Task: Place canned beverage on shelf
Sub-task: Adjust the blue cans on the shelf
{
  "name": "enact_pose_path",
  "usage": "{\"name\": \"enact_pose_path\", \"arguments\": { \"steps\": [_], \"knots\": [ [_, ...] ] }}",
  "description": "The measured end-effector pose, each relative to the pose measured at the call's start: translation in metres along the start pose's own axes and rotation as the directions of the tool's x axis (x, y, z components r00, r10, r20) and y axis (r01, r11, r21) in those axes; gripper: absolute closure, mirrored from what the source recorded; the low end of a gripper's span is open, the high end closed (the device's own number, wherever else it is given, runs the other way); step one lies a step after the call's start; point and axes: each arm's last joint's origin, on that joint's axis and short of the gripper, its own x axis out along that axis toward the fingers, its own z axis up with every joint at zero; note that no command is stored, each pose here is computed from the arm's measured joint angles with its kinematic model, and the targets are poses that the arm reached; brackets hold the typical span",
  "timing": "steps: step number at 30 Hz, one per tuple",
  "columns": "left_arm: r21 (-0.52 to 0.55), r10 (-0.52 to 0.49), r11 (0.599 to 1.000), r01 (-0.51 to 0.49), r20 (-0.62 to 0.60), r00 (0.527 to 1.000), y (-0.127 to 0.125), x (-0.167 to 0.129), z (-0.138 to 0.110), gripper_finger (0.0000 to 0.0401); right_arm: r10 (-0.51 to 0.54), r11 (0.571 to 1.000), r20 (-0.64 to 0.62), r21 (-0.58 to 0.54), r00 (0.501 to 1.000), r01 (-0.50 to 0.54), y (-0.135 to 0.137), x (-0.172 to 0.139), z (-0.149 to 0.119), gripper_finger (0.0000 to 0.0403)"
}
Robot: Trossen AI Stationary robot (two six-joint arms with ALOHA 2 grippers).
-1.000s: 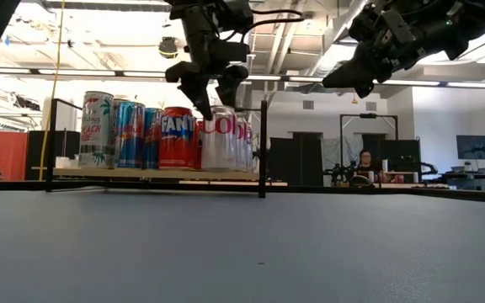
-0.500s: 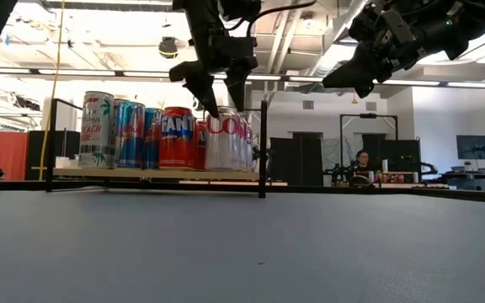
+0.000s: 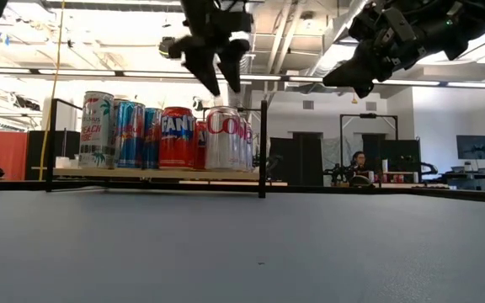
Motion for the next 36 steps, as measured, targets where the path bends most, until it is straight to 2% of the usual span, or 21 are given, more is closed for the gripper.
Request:
{"name": "enact_pose_path", "arguments": {
  "steps": [4, 8, 11, 17, 19, 29, 36],
  "knots": [
    [-0.058, -0.007, 0.998, 0.006, -0.028, 1.000, -0.001, -0.014, -0.007, 0.0096, -0.001, 1.000, 0.000, 0.000, 1.000, 0.001, 0.000, 0.000, 0.000, 0.0403],
    [-0.155, -0.110, 0.983, 0.095, -0.093, 0.990, -0.003, -0.012, -0.024, 0.0136, 0.000, 1.000, 0.000, -0.001, 1.000, 0.000, 0.000, 0.000, 0.000, 0.0403],
    [-0.178, -0.137, 0.977, 0.119, -0.092, 0.986, -0.004, -0.008, -0.028, 0.0193, -0.001, 1.000, 0.000, -0.005, 1.000, 0.001, 0.000, 0.000, 0.000, 0.0403],
    [-0.185, -0.118, 0.977, 0.105, -0.065, 0.991, 0.000, -0.004, -0.027, 0.0351, -0.001, 1.000, 0.000, -0.008, 1.000, 0.001, 0.000, 0.000, 0.000, 0.0403],
    [-0.195, -0.122, 0.975, 0.105, -0.075, 0.990, 0.002, -0.002, -0.029, 0.0387, -0.001, 1.000, 0.000, -0.008, 1.000, 0.001, 0.000, 0.000, 0.000, 0.0403],
    [-0.217, -0.161, 0.967, 0.132, -0.122, 0.979, 0.004, 0.019, -0.033, 0.0400, -0.001, 1.000, -0.001, -0.008, 1.000, 0.001, 0.000, 0.000, 0.000, 0.0403],
    [-0.177, -0.142, 0.978, 0.114, -0.155, 0.978, 0.005, 0.033, -0.032, 0.0401, -0.001, 1.000, -0.006, -0.006, 1.000, 0.001, 0.000, 0.000, -0.001, 0.0403]
  ]
}}
